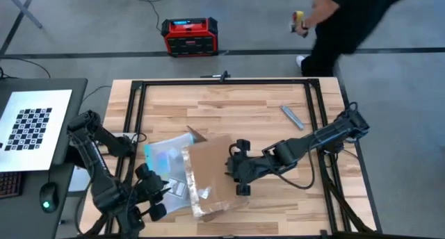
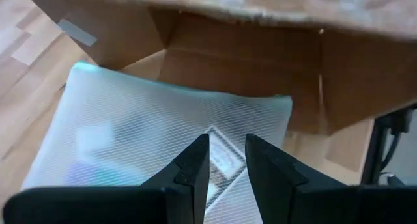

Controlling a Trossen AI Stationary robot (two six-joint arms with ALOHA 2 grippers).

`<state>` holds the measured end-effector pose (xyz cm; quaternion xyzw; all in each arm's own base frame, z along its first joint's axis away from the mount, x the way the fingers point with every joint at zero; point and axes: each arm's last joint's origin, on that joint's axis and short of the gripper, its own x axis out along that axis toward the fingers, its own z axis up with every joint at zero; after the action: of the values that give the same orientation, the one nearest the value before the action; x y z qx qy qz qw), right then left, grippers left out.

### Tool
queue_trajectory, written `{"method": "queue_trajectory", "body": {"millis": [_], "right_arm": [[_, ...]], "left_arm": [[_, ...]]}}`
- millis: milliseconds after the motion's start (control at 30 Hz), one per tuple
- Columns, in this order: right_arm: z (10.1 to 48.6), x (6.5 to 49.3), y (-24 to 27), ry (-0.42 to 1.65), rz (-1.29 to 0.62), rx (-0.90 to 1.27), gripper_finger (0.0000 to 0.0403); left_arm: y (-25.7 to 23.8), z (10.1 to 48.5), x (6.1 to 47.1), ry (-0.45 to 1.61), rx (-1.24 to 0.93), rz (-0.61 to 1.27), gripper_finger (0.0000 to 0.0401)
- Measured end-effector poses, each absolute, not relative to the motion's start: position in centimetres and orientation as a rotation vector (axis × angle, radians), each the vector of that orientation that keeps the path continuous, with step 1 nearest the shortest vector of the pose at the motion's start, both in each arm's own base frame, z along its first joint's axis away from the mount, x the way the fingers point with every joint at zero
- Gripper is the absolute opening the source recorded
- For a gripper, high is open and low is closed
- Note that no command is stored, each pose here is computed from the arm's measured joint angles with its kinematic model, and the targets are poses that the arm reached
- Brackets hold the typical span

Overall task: Unpack boxes
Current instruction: Break down the cardboard box until it is fully flat

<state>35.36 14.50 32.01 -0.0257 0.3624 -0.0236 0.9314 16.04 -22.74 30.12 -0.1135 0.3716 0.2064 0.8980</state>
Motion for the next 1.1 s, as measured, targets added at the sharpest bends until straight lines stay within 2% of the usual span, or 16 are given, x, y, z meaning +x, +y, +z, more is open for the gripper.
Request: {"method": "queue_trajectory", "body": {"millis": [167, 300, 533, 667, 800, 967, 1100], "right_arm": [[34.4, 34.8, 14.1, 0.747, -0.054, -0.048, 0.0138], [33.8, 33.7, 13.5, 0.893, -0.113, -0.044, 0.0138], [33.1, 30.0, 13.1, 1.142, -0.278, -0.128, 0.0138], [34.3, 28.5, 13.9, 1.085, -0.279, -0.144, 0.0138], [35.5, 27.8, 14.1, 1.027, -0.242, -0.13, 0.0138], [34.5, 27.2, 14.1, 1.111, -0.252, -0.198, 0.0138], [34.1, 25.9, 13.8, 1.216, -0.3, -0.249, 0.0138]], "left_arm": [[-23.2, 30.3, 15.9, 0.679, -0.256, 0.419, 0.0082], [-22.9, 31.0, 16.9, 0.593, -0.254, 0.404, 0.0082], [-21.6, 33.1, 22.4, 0.533, -0.253, 0.277, 0.0082], [-19.9, 34.3, 25.7, 0.502, -0.279, 0.193, 0.0082], [-18.5, 34.6, 27.0, 0.471, -0.278, 0.222, 0.0082], [-18.4, 32.1, 27.1, 0.587, -0.28, 0.31, 0.0082], [-18.8, 32.3, 26.9, 0.567, -0.336, 0.313, 0.0082]]}}
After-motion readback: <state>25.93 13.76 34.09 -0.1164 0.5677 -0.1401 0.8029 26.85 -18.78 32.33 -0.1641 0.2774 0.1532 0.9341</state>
